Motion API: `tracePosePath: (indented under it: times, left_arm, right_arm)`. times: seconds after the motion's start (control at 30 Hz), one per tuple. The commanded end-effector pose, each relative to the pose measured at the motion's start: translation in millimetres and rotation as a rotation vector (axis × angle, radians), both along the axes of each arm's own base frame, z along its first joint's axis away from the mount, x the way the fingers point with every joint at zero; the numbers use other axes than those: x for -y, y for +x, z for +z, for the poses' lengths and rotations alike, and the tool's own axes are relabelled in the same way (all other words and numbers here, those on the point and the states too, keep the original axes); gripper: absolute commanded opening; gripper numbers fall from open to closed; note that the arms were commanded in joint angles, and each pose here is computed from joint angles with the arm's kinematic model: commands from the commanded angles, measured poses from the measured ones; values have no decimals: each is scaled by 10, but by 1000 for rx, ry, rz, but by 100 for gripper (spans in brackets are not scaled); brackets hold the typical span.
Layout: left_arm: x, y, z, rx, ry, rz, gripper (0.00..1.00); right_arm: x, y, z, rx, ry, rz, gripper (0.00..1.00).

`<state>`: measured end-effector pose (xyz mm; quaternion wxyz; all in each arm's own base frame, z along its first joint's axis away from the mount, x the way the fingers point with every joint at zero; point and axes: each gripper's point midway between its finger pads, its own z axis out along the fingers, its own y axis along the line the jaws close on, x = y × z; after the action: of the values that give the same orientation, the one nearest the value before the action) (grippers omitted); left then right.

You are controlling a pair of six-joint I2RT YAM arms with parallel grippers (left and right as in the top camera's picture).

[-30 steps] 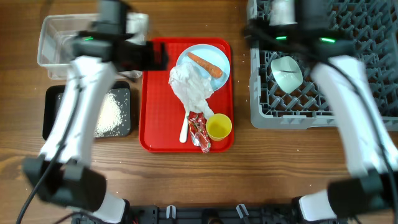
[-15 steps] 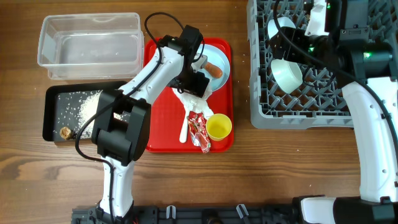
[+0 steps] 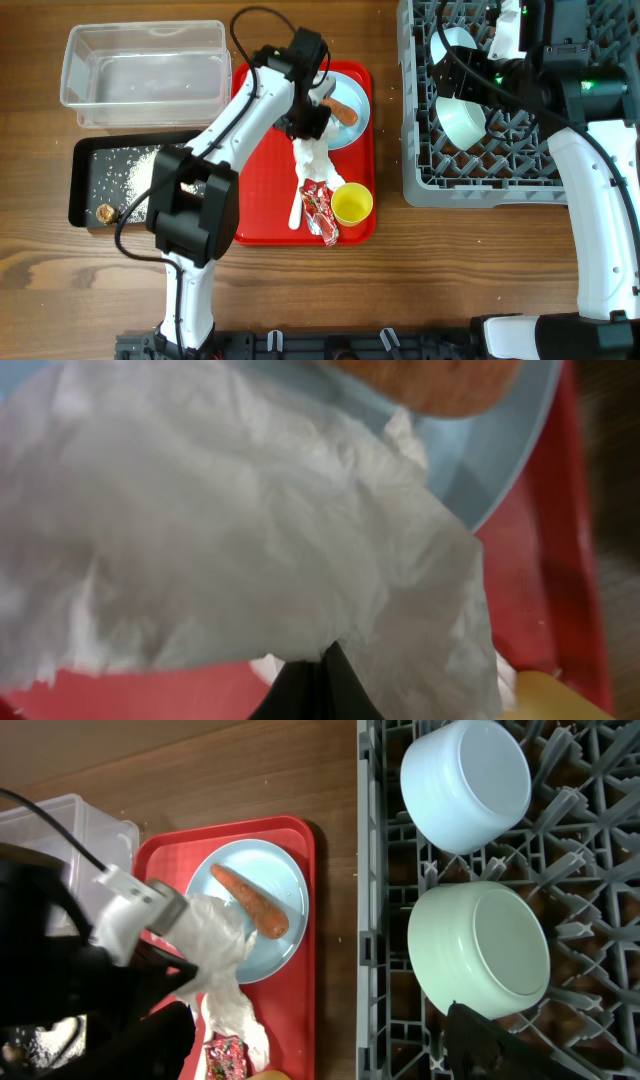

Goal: Sort waste into correct bins and load items into the dishwasher rack
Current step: 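Carry the tissue to the clear plastic bin and release it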

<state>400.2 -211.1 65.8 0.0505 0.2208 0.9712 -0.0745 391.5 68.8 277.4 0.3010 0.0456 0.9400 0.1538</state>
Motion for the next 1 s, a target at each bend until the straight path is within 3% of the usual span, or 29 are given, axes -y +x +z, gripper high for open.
tracePosePath:
  times: [0.0, 0.07, 0.2, 0.33, 0.4, 0.5, 0.57, 0.6, 0.63, 0.7, 0.77, 0.83, 0.9, 0.97]
  left_arm:
    - [87, 221, 914, 206, -96, 27, 4]
    - [-32, 279, 1196, 276, -106, 78, 4]
    - [-761, 569, 1377, 391, 35, 264, 4]
    - [-1922, 1188, 1419, 530, 51, 524, 4]
    - [-2192, 1331, 1350, 555, 56, 576, 5]
    - [-2459, 1584, 1041, 570, 66, 624, 19]
    - [-2523, 1669, 744, 540, 78, 633, 43]
    - [-2529, 1669, 642, 520, 84, 633, 64]
    - [-2526, 1653, 556, 498, 90, 632, 100]
    - [-2526, 1654, 622, 510, 86, 632, 100]
    - [-2519, 1612, 974, 550, 74, 634, 100]
    - [-2353, 1380, 1395, 540, 40, 601, 100]
    - [-1999, 1088, 1474, 445, -40, 524, 100]
    - [-1619, 743, 1247, 271, -69, 449, 100]
  right_arm:
    - [38, 25, -77, -15, -24, 0, 83]
    - [38, 25, -77, -15, -24, 0, 83]
    - [38, 26, -76, -14, -24, 0, 83]
    - [38, 26, -76, -14, -24, 0, 83]
    - [38, 26, -76, -14, -24, 0, 83]
    - [38, 25, -78, -15, -24, 0, 83]
    - [39, 16, -86, -20, -25, 0, 83]
    - [40, 9, -89, -23, -26, 1, 83]
    - [40, 3, -94, -23, -32, 9, 83]
    - [40, 2, -95, -21, -39, 19, 84]
    - [40, 2, -96, -21, -39, 19, 83]
    - [40, 4, -95, -20, -39, 19, 83]
    - [40, 3, -95, -21, -39, 19, 84]
    - [40, 3, -93, -20, -39, 19, 83]
